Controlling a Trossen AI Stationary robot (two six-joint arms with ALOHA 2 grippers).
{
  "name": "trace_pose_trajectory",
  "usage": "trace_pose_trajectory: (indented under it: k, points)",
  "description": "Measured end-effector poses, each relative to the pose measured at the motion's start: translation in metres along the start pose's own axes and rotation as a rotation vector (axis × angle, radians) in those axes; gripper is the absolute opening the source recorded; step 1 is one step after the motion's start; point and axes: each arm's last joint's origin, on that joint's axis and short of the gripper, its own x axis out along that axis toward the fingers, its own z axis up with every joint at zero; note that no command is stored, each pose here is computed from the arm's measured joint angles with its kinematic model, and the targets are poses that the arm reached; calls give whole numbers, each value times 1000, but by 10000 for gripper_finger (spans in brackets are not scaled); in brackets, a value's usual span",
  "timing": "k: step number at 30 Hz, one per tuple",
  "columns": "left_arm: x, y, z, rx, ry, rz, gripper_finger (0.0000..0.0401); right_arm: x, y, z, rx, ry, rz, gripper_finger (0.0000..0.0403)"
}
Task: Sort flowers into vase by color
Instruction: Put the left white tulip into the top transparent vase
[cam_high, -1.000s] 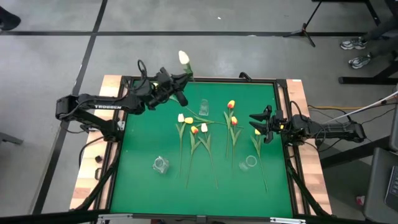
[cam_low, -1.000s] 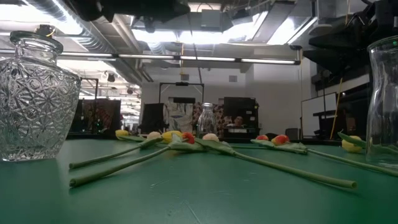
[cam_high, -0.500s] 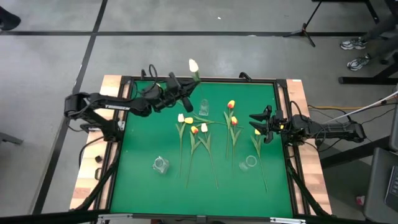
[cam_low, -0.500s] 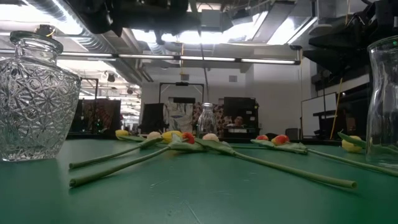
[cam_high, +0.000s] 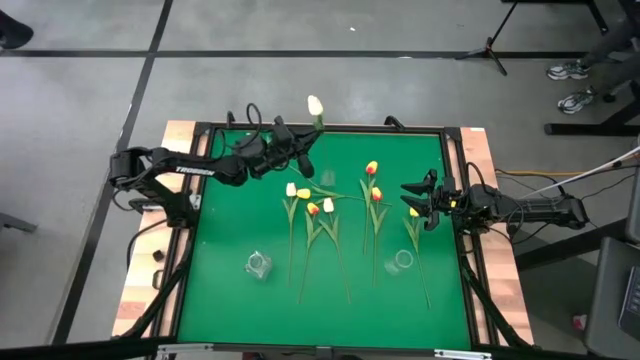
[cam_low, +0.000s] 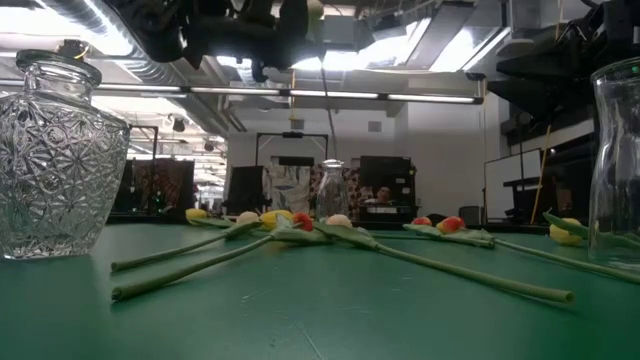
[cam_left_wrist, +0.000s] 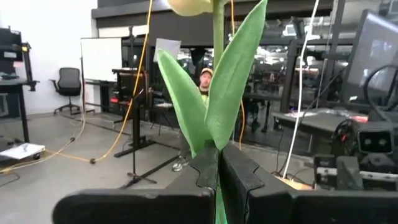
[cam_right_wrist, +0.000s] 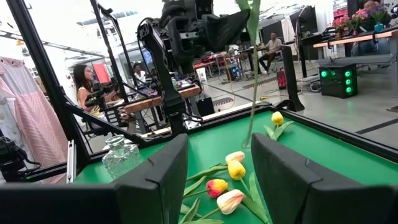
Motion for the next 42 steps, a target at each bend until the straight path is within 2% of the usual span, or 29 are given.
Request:
trace_pose_trajectory:
  k: [14, 19, 24, 29, 34, 42]
  points:
    - [0, -1, 2, 1, 1, -5, 1, 0, 0, 0, 0, 1, 0, 177]
    - [1, -1, 0, 36, 17, -3, 1, 0, 0, 0, 0, 1, 0, 177]
    - [0, 0, -6, 50, 82, -1, 1, 0, 0, 0, 0, 1, 0, 177]
    - [0, 0, -7, 44, 88, -1, 4, 0, 0, 0, 0, 1, 0, 177]
    - [1, 3, -11, 7, 136, 11, 16, 0, 0, 0, 0, 1, 0, 177]
    - [6, 8, -27, -6, 193, 34, 19, 0, 0, 0, 0, 1, 0, 177]
